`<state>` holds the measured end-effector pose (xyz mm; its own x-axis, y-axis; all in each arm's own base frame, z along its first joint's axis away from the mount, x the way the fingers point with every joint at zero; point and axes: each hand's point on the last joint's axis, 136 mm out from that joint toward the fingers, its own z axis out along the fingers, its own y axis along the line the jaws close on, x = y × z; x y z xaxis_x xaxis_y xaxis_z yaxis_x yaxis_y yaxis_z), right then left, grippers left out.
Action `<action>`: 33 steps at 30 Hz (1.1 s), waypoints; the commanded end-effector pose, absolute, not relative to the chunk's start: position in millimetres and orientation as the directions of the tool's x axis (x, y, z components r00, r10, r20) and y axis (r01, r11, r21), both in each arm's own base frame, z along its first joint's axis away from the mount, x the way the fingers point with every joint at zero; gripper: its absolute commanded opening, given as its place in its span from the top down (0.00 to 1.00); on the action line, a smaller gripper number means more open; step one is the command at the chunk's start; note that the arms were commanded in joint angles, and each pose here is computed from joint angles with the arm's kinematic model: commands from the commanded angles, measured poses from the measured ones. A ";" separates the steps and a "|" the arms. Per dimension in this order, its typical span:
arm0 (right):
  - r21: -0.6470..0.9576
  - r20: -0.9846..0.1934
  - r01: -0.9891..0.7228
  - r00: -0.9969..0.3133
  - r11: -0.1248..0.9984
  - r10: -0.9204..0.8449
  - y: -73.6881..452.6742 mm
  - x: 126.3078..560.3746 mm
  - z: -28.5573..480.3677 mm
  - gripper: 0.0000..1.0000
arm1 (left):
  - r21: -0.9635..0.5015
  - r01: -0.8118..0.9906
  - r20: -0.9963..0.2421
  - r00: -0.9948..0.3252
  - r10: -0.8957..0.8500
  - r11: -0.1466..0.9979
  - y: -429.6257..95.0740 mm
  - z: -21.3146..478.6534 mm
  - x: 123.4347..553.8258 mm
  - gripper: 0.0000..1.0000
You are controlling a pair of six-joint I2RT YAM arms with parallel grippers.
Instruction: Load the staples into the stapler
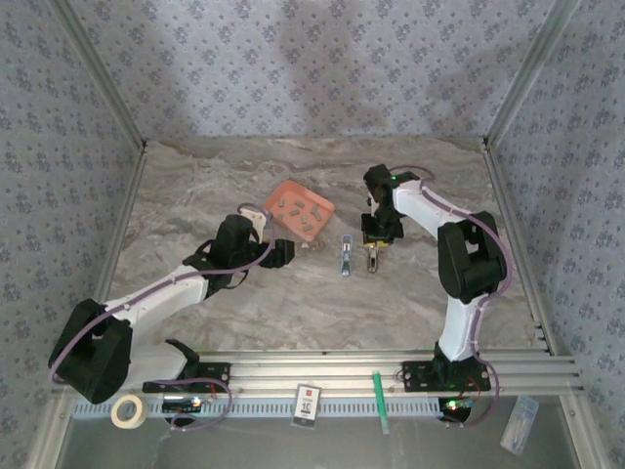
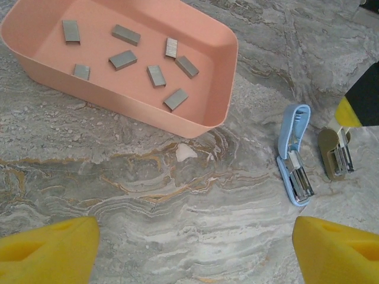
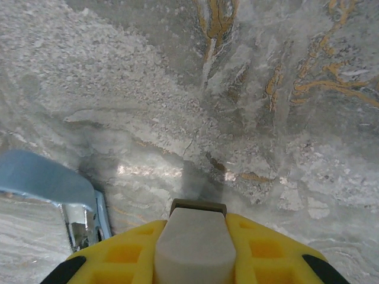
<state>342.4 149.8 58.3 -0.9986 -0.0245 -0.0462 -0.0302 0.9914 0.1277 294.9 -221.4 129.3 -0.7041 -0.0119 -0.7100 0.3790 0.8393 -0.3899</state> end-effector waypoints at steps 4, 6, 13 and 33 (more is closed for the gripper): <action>0.142 0.030 -0.028 -0.999 0.990 -0.033 151.0 337.4 50.8 0.95 | -0.399 0.402 -0.728 -0.685 -0.018 0.824 -227.4 144.0 303.6 0.16; 0.141 0.036 -0.024 -0.999 0.990 -0.029 150.5 337.8 49.5 0.95 | -0.400 0.403 -0.728 -0.686 -0.018 0.823 -228.1 144.1 303.9 0.16; 0.130 0.064 -0.024 -0.997 0.991 -0.033 149.2 332.3 48.9 0.93 | -0.404 0.408 -0.726 -0.688 -0.015 0.819 -230.7 145.3 304.9 0.16; 0.133 -0.120 -0.027 -0.993 0.991 -0.011 144.9 342.8 120.5 0.42 | -0.356 0.219 -0.640 -0.765 -0.066 0.909 -211.4 147.4 324.5 0.17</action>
